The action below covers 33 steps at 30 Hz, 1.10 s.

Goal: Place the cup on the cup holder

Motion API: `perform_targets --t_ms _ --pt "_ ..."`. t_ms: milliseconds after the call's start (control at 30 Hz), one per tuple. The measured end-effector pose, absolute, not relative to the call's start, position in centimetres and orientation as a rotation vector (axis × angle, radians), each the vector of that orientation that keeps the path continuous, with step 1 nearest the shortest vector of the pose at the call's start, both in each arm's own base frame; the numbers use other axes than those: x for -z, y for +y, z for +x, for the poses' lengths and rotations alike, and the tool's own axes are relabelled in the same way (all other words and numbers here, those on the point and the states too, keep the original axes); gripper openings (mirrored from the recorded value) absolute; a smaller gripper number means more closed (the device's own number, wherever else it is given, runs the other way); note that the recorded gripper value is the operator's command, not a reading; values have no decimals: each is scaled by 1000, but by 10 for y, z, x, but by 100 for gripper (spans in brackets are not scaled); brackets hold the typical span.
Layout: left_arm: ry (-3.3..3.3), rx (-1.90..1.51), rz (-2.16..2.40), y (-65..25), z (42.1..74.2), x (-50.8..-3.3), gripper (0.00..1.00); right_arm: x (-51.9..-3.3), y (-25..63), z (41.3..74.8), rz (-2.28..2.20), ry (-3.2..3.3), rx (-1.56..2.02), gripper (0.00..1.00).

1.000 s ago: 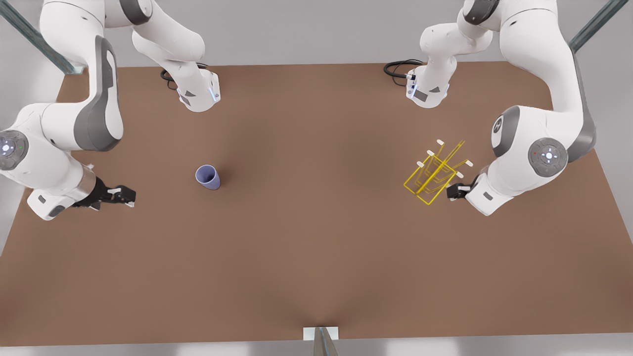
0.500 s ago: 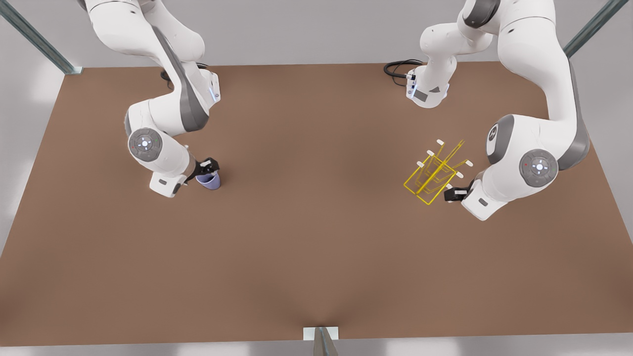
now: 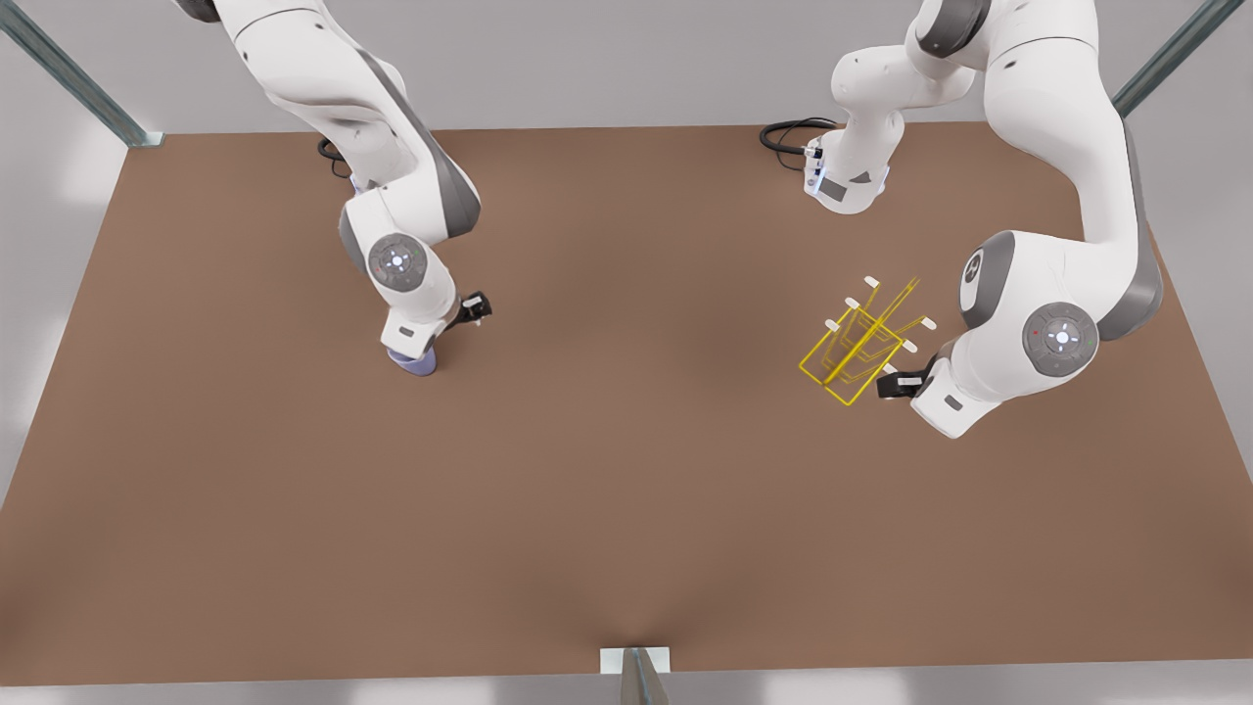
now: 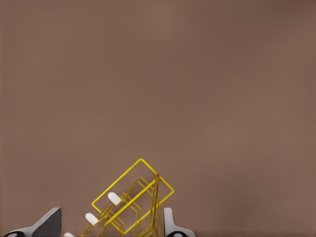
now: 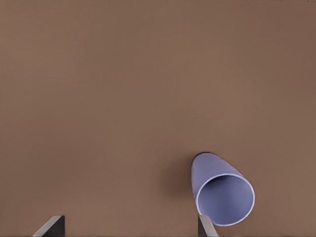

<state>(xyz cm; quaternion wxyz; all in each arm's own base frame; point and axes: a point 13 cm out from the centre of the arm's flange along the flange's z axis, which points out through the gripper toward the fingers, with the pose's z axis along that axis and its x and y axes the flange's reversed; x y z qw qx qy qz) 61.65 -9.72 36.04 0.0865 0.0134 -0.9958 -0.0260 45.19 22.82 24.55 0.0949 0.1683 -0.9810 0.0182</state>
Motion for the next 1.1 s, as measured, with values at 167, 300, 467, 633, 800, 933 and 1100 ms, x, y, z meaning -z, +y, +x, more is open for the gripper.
perform_targets --t_ms 167,300,467,633,800,933,1100 --pt "-2961 79 49 -98 616 -358 100 -230 171 479 295 -2940 -30 100" --pt "-2957 84 31 -111 613 -355 100 -218 172 480 275 -2935 -12 100" --pt "-2956 85 47 -110 614 -355 100 -196 172 470 281 -2914 -18 100" --pt "-2956 87 54 -111 613 -355 100 -183 163 461 285 -2909 -44 100" --pt "-2959 81 62 -112 614 -358 100 -173 189 445 366 -2935 -66 100" --pt "-2955 83 59 -115 613 -357 100 -169 193 446 389 -2974 -88 100" --pt "-2952 85 59 -117 612 -355 100 -163 176 439 355 -2999 -124 100"
